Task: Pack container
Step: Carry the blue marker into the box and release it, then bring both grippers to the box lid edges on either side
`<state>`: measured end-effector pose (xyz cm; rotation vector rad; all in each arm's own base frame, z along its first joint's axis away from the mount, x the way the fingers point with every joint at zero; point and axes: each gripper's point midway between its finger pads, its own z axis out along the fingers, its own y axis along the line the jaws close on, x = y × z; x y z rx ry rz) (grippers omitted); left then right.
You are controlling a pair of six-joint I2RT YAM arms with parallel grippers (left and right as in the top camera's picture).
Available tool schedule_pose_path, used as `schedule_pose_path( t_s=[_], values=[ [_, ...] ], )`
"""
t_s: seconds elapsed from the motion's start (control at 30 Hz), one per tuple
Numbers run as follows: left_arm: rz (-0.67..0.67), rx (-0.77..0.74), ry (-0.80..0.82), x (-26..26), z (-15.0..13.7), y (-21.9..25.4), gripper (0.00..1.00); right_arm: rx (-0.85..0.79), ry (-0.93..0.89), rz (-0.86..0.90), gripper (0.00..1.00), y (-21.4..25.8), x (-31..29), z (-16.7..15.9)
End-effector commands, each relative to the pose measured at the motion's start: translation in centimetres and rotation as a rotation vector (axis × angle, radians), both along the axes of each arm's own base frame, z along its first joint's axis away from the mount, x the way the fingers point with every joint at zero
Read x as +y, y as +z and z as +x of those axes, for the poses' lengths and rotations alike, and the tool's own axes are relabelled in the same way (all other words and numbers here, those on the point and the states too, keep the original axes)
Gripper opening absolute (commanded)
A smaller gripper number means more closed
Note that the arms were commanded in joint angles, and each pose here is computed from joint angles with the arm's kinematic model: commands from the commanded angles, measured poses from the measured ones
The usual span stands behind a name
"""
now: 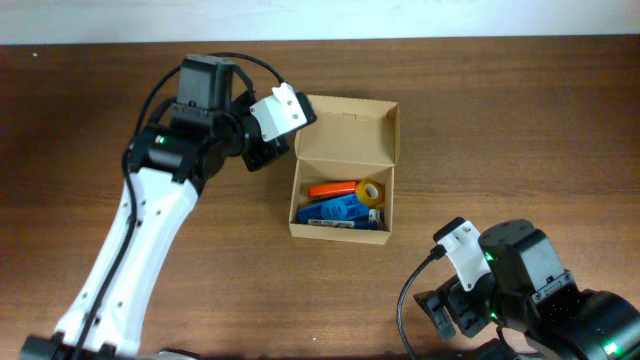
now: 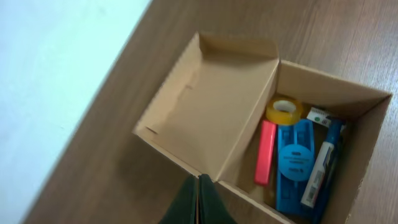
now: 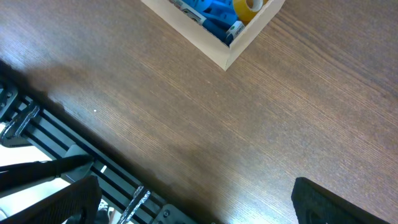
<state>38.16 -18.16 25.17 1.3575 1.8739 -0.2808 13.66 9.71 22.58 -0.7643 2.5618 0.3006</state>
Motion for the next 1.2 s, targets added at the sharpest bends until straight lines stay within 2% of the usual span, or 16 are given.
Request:
schedule_pose_path(
  t_s=[0.0,0.13,0.2,0.27,0.4,0.53,0.6,0.63,0.7,0.77,0.8,0.87,1.0,1.17],
  values=[
    [-0.009,0.088,0.029,-0.2,1.3,-2.6,0.02,-0.016,-0.006,0.011,0.99,0.5,0.0,0.2],
    [0.007,0.156,0.078,-0.3,3.8,-5.3,0.02,-0.177,-0.024,0.071,0.99,2.8,1.4,3.8],
    [-0.001,0.188,0.104,-0.4,5.2,-6.2,0.02,-0.220,-0.053,0.047,0.99,3.0,1.5,5.9],
    [-0.015,0.213,0.139,-0.3,6.6,-6.8,0.02,-0.243,-0.156,-0.009,1.00,2.6,0.8,8.5],
    [-0.078,0.242,0.302,2.1,9.5,-6.9,0.02,-0.201,-0.309,-0.040,0.95,0.2,-0.3,14.1],
    [-0.126,0.239,0.388,4.1,10.9,-6.4,0.02,-0.133,-0.408,0.087,0.89,-2.0,-2.2,19.2],
    [-0.107,0.236,0.417,5.0,11.2,-6.9,0.02,-0.109,-0.449,0.149,0.80,-3.1,-3.5,21.4],
    [-0.091,0.237,0.434,5.4,11.4,-7.3,0.02,-0.093,-0.463,0.172,0.72,-3.8,-4.0,22.2],
    [-0.067,0.267,0.457,5.7,11.7,-9.2,0.02,-0.044,-0.570,0.212,0.36,-6.1,-5.7,24.3],
    [-0.080,0.349,0.509,5.8,12.2,-12.3,0.02,-0.019,-0.630,0.228,0.08,-8.4,-6.6,26.3],
    [-0.101,0.383,0.548,5.8,12.6,-13.4,0.02,-0.012,-0.636,0.229,0.04,-9.3,-6.6,26.9],
    [-0.167,0.476,0.627,5.4,13.3,-16.1,0.01,0.019,-0.632,0.234,0.04,-11.5,-6.4,27.9],
    [-0.340,0.669,0.617,2.5,13.0,-18.7,0.02,0.087,-0.571,0.413,0.04,-14.2,-3.4,30.1],
    [-0.484,0.793,0.536,-0.4,12.4,-18.2,0.02,0.207,-0.552,0.653,0.04,-17.0,-0.2,31.8]
  ],
)
